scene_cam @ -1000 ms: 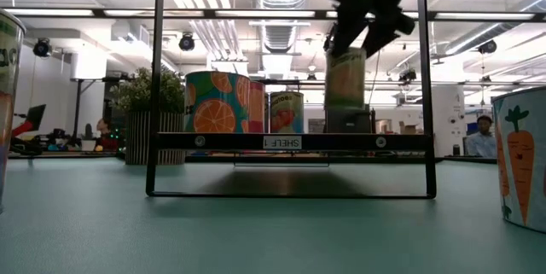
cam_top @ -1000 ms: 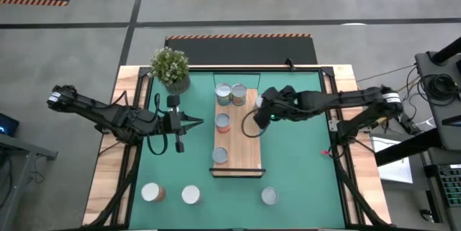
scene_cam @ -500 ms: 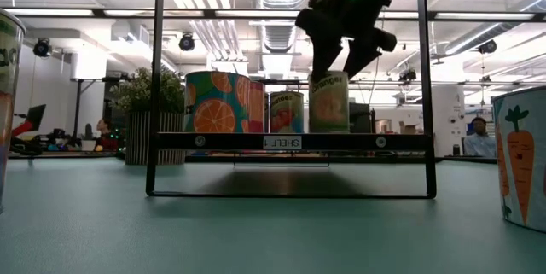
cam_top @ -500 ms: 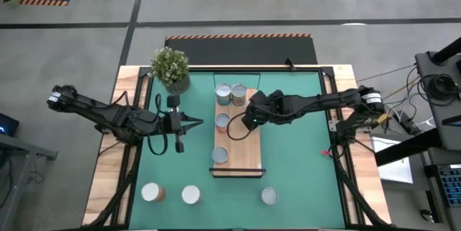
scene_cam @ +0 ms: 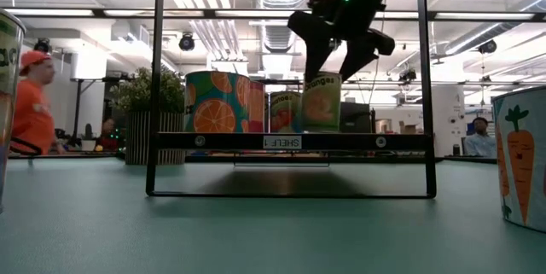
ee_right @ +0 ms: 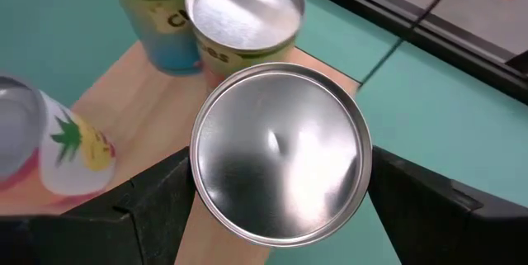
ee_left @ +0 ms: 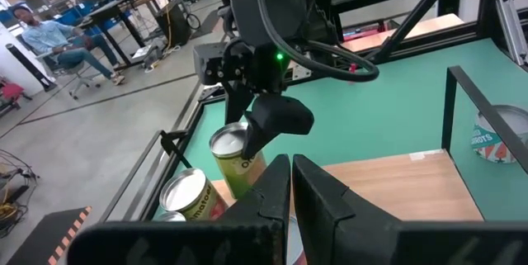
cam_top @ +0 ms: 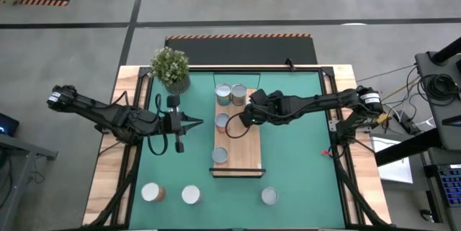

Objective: Pick and place cans onto a shelf
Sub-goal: Put the canned oranges on the shelf

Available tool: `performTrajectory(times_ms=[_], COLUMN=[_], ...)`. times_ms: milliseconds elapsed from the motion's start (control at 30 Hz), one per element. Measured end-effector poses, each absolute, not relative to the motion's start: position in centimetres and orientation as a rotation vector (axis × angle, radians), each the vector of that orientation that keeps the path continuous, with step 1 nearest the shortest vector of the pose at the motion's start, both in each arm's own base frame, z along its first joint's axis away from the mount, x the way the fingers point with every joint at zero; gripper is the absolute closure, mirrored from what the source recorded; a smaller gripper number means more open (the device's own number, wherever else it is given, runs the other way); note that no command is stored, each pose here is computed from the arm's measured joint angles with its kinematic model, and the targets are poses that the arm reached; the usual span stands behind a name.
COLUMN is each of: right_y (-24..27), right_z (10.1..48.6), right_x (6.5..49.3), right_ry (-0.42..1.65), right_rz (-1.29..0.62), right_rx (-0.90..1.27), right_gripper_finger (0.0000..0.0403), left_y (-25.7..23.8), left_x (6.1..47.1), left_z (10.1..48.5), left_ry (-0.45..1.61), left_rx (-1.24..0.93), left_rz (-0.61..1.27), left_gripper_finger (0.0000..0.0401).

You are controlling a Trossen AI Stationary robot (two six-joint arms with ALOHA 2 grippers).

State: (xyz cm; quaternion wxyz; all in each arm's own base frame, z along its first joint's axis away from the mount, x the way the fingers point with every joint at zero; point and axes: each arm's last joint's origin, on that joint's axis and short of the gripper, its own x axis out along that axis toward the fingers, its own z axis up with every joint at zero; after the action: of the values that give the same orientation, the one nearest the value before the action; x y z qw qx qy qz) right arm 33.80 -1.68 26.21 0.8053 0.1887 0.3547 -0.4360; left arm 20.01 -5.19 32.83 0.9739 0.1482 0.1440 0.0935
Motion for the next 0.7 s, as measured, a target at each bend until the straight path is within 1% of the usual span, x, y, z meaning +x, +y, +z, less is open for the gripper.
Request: performTrajectory(times_ms=[700], right_y=[-1.67], right_z=[25.31], right_x=[33.64], right_ry=[0.76], right_rz=[-0.946], right_rx=[0.418], right_gripper_finger=[0.0087], left_y=[-5.19], left_x=[20.01], left_z=[32.83], left_ry=[0.29], left_rx=[0.299], left_rz=[0.188], left_gripper_finger=[0.0401])
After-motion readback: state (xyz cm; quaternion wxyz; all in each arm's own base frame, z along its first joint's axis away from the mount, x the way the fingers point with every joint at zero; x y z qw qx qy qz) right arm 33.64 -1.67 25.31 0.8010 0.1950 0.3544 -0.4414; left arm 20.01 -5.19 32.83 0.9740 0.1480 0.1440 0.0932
